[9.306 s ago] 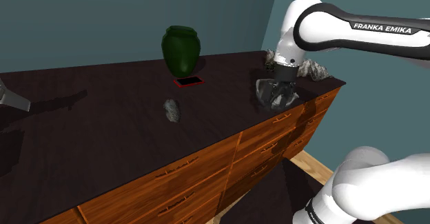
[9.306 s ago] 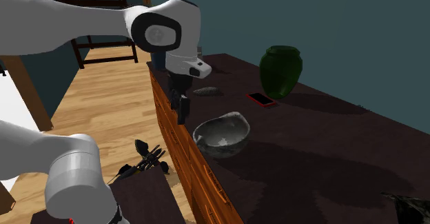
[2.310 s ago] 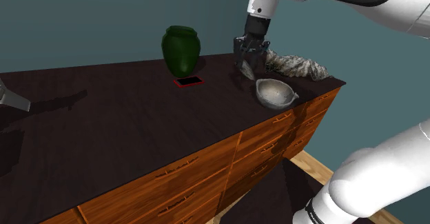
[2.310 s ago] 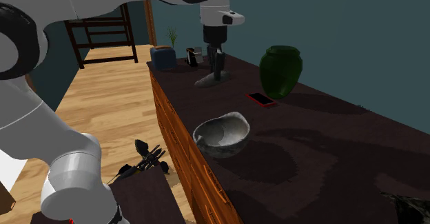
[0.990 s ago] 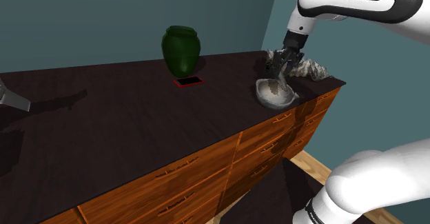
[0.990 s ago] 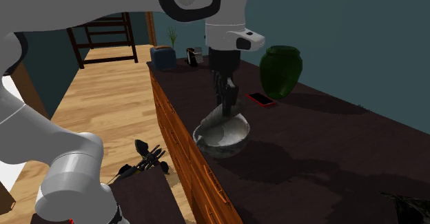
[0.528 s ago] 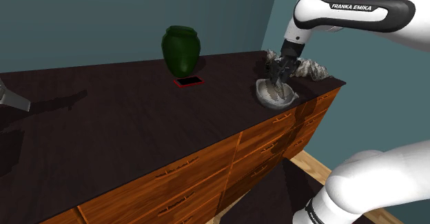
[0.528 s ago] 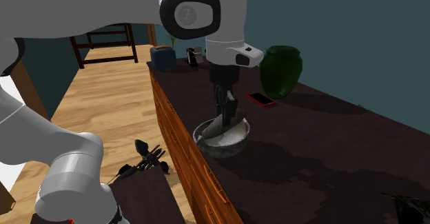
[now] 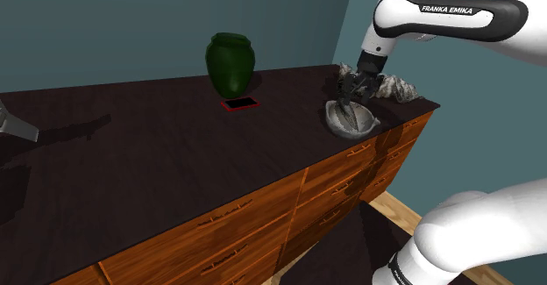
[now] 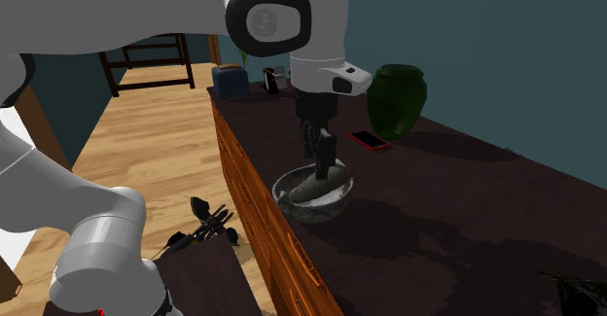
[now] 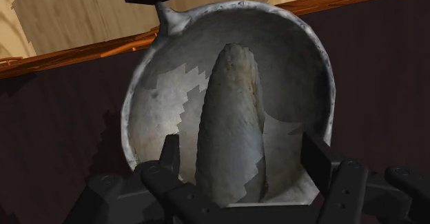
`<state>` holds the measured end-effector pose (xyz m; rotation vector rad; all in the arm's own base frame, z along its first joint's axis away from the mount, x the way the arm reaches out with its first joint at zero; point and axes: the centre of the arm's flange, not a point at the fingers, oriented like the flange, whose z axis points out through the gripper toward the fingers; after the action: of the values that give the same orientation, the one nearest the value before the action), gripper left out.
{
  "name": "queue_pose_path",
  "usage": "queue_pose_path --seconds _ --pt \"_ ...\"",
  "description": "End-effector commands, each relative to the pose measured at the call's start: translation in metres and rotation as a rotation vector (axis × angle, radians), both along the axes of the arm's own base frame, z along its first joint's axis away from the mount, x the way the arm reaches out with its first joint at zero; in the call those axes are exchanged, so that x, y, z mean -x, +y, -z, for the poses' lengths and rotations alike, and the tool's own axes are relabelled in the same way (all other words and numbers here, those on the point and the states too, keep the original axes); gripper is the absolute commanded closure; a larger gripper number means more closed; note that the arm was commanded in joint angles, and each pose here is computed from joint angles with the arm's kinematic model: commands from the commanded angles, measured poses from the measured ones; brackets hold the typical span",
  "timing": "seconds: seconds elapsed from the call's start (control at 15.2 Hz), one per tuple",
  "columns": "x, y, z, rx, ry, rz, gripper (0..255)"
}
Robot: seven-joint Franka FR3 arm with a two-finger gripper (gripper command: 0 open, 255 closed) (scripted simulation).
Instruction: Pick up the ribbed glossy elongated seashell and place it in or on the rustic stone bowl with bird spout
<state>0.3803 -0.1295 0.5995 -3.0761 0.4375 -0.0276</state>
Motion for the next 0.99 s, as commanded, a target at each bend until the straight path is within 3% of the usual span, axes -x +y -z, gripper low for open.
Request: queue_pose_path --seconds 0.0,0.2,0.46,0.92 --pt "0.000 0.000 0.000 0.000 0.000 0.000 0" --pt "0.000 0.000 0.000 0.000 0.000 0.000 0" --pt "0.001 -0.002 -0.050 0.000 0.000 0.000 0" --pt "0.001 -0.002 -0.050 0.000 0.000 0.000 0"
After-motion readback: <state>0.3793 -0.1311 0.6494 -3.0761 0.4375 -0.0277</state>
